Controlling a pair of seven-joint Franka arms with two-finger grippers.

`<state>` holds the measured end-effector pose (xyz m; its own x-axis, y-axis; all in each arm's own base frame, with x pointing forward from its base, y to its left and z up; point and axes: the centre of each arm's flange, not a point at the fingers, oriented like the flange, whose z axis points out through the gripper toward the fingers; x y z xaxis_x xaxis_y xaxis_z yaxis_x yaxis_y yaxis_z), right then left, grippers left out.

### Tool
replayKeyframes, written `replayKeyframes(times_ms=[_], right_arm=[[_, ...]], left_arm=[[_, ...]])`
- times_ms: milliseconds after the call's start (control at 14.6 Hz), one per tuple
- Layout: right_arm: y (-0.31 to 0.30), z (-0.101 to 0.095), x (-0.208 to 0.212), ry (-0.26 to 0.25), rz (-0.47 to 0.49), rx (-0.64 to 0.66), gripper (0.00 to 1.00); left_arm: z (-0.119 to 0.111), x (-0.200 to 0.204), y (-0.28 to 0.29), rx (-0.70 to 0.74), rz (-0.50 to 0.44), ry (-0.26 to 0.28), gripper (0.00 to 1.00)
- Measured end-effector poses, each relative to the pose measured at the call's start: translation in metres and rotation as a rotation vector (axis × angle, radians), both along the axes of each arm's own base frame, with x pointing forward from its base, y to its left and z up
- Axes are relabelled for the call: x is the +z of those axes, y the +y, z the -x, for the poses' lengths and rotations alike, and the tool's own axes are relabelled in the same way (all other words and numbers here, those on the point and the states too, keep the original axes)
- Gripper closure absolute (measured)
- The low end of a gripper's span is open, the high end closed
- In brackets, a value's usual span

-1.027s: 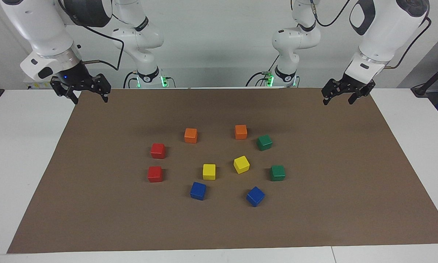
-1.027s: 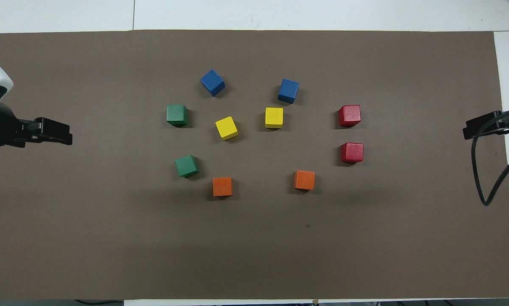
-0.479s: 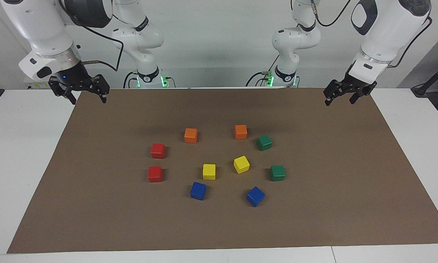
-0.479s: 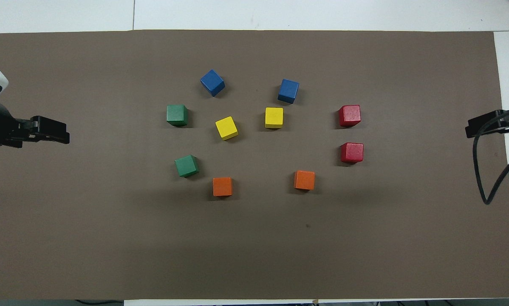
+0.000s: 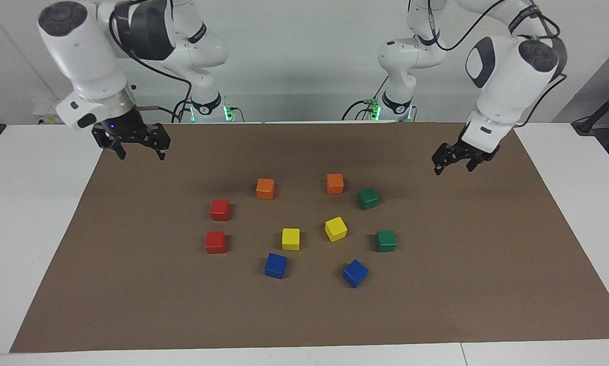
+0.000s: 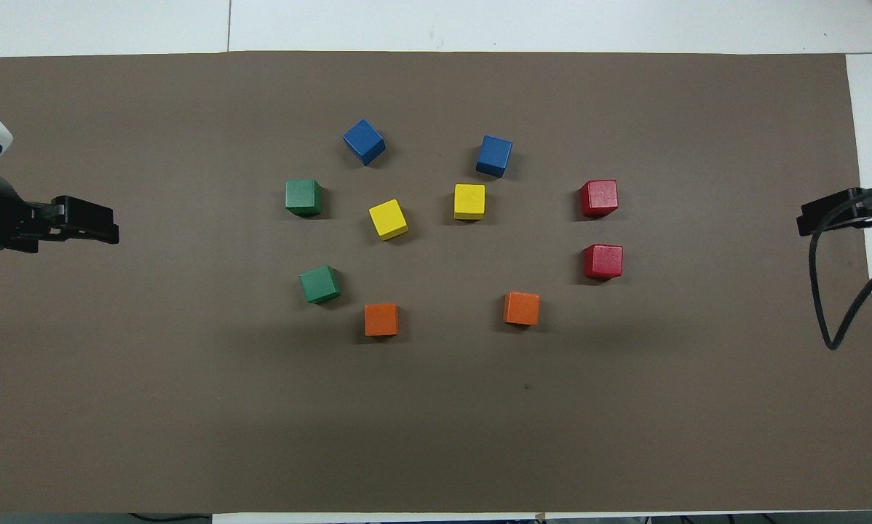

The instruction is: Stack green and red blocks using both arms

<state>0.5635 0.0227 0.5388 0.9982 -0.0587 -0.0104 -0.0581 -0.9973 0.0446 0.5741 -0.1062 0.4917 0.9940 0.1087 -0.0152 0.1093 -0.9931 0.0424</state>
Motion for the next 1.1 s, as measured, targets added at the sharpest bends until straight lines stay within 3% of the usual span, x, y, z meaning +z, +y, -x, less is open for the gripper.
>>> replayKeyframes(times_ms=[342, 685, 1096], right_arm=[[0.062, -0.018, -0.102, -0.004, -0.002, -0.080, 0.00], [0.067, -0.002, -0.163, -0.012, -0.030, -0.115, 0.00], [0.096, 0.014, -0.188, -0.036, -0.038, -0.142, 0.00]], left_arm=[[-0.002, -0.091, -0.094, 0.094, 0.013, 0.007, 0.00], [0.003, -0.143, -0.126, 0.125, -0.038, 0.051, 0.00], [0.028, -0.178, -0.135, 0.187, -0.053, 0.070, 0.00]])
